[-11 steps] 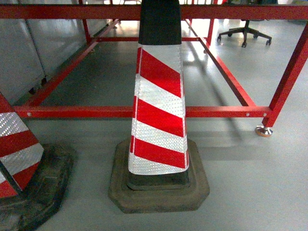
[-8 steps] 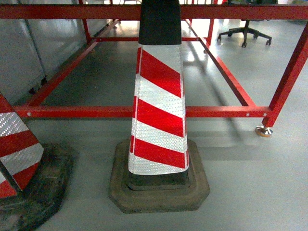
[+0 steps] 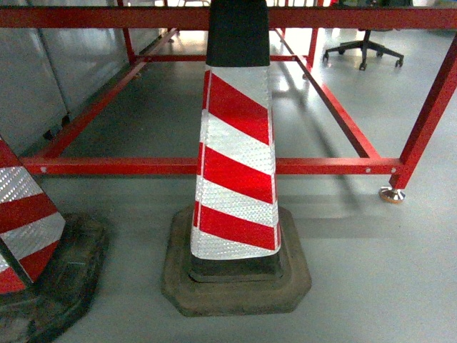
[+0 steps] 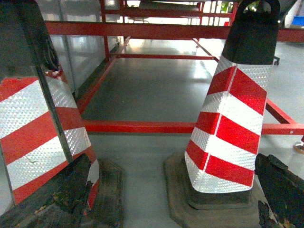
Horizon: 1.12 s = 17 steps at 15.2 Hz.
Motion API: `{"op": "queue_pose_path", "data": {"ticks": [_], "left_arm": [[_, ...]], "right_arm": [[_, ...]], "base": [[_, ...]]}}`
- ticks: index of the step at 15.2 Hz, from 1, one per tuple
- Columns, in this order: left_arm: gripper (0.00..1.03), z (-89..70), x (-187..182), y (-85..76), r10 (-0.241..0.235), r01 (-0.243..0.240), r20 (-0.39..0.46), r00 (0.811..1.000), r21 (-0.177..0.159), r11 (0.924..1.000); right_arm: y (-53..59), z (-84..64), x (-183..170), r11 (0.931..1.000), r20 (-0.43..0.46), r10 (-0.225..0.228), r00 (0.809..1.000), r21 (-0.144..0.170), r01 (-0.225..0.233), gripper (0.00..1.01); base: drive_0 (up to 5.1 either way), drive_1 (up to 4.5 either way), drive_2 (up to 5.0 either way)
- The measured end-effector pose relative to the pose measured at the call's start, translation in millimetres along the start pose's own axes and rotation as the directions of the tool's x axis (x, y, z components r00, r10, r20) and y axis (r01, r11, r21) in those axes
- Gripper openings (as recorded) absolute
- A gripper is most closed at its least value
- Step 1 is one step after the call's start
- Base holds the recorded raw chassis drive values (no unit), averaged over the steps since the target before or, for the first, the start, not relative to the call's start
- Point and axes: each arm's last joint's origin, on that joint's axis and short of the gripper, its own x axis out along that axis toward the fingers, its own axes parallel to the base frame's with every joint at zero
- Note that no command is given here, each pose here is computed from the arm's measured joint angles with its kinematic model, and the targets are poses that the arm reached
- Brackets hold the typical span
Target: Sort blue parts and orange caps into right shelf containers
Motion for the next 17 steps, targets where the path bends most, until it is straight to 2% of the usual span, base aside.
{"op": "queue_pose_path", "data": {"ticks": [17], "left_arm": [[0.98,-0.4,0.0,-0.1,-0.002,0.002,-0.004,1.000,0.000,1.0000]], "right_arm": [[0.0,-0.3,0.0,1.0000,-0.003,0.000,1.000,0.000,0.000,0.98]], "base": [[0.0,0.00,0.0]]}}
